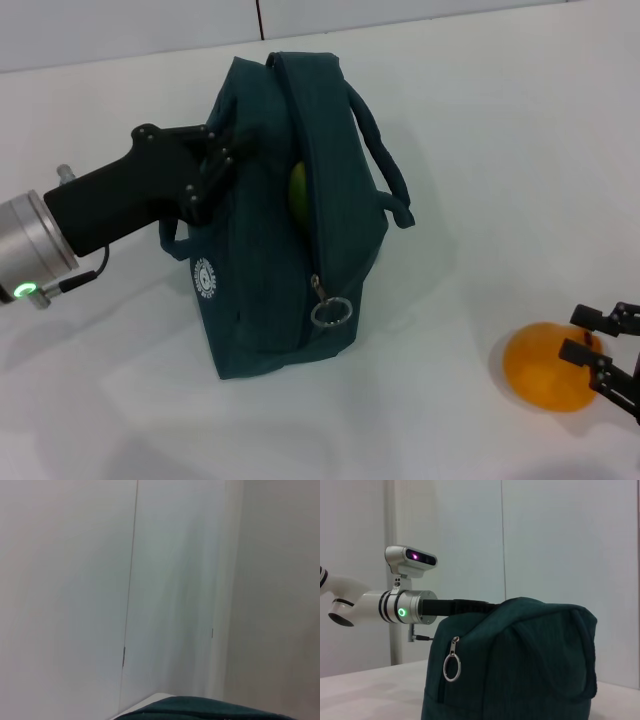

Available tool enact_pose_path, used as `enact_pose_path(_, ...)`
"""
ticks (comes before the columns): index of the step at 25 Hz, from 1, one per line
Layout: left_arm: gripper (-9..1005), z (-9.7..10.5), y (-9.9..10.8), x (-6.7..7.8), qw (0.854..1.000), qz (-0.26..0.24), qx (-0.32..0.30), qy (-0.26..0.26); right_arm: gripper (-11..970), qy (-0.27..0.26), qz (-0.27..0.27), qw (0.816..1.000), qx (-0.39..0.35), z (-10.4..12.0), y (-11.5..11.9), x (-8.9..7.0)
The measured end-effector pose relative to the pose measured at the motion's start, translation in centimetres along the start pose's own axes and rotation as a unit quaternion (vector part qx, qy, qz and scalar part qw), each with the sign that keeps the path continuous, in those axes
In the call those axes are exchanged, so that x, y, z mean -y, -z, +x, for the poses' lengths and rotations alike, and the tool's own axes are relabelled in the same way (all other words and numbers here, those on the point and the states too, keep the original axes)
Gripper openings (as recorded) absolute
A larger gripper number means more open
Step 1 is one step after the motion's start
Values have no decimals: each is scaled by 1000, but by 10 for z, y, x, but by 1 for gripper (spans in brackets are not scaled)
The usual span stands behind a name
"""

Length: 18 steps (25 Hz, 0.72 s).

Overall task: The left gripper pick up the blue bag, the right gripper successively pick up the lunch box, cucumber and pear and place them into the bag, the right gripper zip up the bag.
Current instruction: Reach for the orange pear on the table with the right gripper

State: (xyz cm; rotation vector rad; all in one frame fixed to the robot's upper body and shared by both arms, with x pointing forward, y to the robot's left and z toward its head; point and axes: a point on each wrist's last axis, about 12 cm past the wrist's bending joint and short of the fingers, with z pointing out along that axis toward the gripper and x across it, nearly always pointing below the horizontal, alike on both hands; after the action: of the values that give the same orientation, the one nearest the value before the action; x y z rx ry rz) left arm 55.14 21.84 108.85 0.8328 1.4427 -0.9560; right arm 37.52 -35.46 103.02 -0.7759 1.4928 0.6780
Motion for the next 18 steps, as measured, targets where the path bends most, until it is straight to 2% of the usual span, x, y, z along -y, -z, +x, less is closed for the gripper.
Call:
enact_pose_path(4, 47, 0, 0, 1, 1000, 3, 2, -1, 279, -1, 2, 1000, -1, 1, 1, -1)
enact_pose_path(15, 46, -1, -1, 3, 1000, 10, 6, -1, 265, -4, 6, 1000, -12, 4, 2, -1)
enact_pose_path(18, 46, -1, -1, 3, 1000, 11, 6, -2, 218, -4, 8, 1000, -14, 4, 1, 0)
